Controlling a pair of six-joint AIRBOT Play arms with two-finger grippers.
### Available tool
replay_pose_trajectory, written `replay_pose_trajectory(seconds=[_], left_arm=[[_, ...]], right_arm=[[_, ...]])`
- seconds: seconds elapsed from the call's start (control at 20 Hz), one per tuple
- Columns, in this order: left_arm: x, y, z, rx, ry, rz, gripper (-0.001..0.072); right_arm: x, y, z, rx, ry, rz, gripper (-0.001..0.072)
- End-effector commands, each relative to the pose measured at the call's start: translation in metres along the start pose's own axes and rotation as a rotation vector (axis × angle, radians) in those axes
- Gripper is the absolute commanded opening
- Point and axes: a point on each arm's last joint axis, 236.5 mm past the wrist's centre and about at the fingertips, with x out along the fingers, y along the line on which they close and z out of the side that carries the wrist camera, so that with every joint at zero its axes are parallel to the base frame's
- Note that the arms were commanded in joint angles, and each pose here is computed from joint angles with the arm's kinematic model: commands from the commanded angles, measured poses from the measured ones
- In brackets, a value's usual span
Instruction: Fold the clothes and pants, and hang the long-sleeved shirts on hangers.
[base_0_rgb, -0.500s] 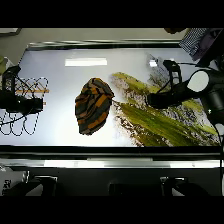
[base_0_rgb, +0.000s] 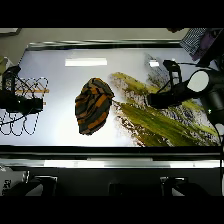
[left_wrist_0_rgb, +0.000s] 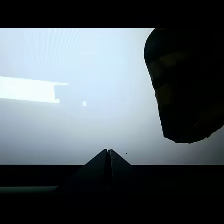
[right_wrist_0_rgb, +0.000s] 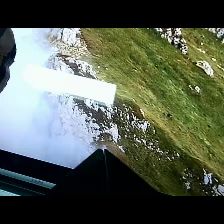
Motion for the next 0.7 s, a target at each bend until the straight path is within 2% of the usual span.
replay_pose_trajectory(seconds=[0.0, 0.65], left_arm=[[0.0001, 0.0, 0.0001, 0.0, 0.0, 0.0, 0.0025], [0.0006, 0.0003, 0.002, -0.001, -0.007, 0.0, 0.0025]], right_arm=[[-0.0002, 0.0002, 0.0002, -0.001, -0.001, 0.0, 0.0026], [-0.0002, 0.0002, 0.0002, -0.001, -0.001, 0.0, 0.0026]])
